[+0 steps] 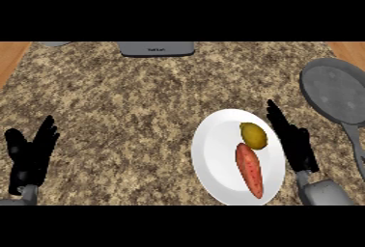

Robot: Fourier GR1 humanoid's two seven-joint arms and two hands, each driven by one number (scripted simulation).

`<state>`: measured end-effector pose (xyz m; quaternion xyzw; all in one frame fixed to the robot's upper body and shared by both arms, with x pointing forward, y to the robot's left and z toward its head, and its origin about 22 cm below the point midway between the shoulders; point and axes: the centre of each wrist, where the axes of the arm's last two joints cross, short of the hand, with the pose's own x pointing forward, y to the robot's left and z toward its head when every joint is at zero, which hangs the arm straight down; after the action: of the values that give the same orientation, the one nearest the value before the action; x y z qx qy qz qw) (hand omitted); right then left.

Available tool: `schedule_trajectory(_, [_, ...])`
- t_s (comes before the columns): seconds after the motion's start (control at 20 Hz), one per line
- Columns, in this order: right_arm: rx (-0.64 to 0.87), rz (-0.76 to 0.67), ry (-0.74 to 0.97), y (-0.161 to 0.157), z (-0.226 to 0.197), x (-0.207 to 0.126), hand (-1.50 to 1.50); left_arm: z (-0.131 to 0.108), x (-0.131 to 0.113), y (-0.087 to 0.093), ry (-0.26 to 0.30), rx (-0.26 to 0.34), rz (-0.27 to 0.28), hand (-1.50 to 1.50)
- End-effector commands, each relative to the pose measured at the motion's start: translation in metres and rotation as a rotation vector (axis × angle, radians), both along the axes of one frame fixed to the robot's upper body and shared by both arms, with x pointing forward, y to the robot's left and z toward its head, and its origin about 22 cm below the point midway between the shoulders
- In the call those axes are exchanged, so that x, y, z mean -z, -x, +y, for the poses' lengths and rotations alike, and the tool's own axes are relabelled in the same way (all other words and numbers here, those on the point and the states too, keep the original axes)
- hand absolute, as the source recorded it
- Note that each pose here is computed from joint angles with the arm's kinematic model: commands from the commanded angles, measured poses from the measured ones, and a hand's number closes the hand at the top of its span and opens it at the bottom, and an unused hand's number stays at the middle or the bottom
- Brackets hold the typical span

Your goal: Pick the sweet potato from the plate and place it in the pan

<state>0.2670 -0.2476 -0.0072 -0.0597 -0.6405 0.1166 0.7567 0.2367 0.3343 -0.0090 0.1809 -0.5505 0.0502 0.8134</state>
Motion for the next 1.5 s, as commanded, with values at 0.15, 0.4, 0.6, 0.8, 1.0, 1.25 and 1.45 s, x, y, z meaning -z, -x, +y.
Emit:
schedule_trajectory(0.15, [-0.326,-0.288,-0.606,-0.019,0.048,-0.040,1.50,-0.062,-0.031,-0.025,0.065,0.251,-0.297,0.00])
schedule_trajectory(0.4, [-0.268,-0.325,-0.773,-0.006,-0.034,-0.001,-1.50,-0.111,-0.045,-0.026,0.160,0.414,-0.472,0.00])
schedule_trajectory(0.6, [-0.429,-0.371,-0.818,0.019,-0.103,0.018,-1.50,-0.121,-0.033,-0.016,0.133,0.447,-0.508,0.00])
schedule_trajectory(0.8, [-0.459,-0.418,-0.723,0.012,-0.148,0.025,-1.50,-0.130,-0.021,-0.011,0.144,0.486,-0.497,0.00])
schedule_trajectory(1.0, [-0.561,-0.404,-0.604,-0.009,-0.156,0.003,-1.50,-0.131,-0.024,-0.016,0.152,0.502,-0.490,0.00])
schedule_trajectory(1.25, [-0.692,-0.373,-0.432,-0.029,-0.146,-0.022,-1.50,-0.144,-0.021,-0.009,0.170,0.496,-0.484,0.00])
schedule_trajectory(1.45, [-0.835,-0.319,-0.238,-0.037,-0.116,-0.033,-1.50,-0.138,-0.032,-0.015,0.149,0.495,-0.508,0.00])
